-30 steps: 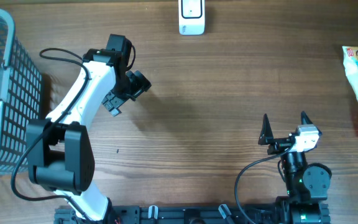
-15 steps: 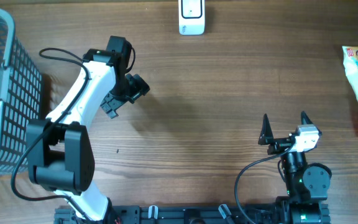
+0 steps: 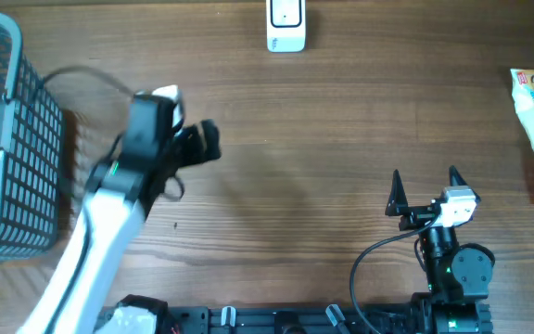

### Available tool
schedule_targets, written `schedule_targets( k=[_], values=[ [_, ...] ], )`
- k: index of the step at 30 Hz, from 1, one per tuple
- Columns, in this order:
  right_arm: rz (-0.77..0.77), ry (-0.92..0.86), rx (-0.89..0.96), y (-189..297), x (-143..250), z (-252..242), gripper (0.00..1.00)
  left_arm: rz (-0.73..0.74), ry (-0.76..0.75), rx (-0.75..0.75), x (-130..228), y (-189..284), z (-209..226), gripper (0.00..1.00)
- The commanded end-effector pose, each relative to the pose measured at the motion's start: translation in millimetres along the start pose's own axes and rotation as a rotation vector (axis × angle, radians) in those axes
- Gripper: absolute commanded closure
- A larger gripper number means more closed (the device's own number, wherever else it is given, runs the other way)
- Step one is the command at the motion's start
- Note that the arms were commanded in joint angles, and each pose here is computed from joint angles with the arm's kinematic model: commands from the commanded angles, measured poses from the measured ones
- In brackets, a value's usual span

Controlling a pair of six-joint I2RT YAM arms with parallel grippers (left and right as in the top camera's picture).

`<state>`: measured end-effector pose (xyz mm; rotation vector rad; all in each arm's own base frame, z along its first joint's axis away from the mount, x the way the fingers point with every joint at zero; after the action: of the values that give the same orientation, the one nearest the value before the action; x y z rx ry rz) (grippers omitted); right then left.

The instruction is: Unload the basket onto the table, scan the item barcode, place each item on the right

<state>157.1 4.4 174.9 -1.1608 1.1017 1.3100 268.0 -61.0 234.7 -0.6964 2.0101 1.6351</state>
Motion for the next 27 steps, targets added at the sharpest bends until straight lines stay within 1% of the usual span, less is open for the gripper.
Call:
schedule_targets(
  k=[1, 3, 4, 6, 11, 17, 27],
  values=[
    [-0.009, 0.018, 0.010, 1, -1, -1, 0.00, -0.225, -0.194, 0.069, 26, 31, 11, 0.00],
    [-0.009, 0.018, 0.010, 1, -1, -1, 0.00, -0.350, -0.244, 0.090, 37, 47, 15, 0.00],
    [-0.009, 0.018, 0.010, 1, -1, -1, 0.01, -0.425, -0.240, 0.080, 47, 57, 21, 0.00],
    [-0.009, 0.018, 0.010, 1, -1, -1, 0.00, -0.500, -0.223, 0.049, 64, 66, 31, 0.00],
    [-0.009, 0.018, 0.010, 1, -1, -1, 0.00, -0.527, -0.194, -0.004, 90, 53, 46, 0.00],
    [-0.009, 0.018, 0.010, 1, -1, -1, 0.00, -0.689, -0.191, -0.030, 96, 49, 53, 0.00],
    [-0.009, 0.018, 0.010, 1, -1, -1, 0.00, -0.889, -0.197, -0.048, 108, 48, 60, 0.00]
  ],
)
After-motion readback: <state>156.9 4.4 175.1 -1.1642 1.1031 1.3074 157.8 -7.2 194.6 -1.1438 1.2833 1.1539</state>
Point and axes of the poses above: each gripper's point midway between its finger pads, its own y axis back along the fingers, its own z axis along the line the jaws close on, x = y × z, the point moved 9 cm from there along y, back along the fingers, and after that the axes turned 7 degrees about -y, right-handed, at the moved point
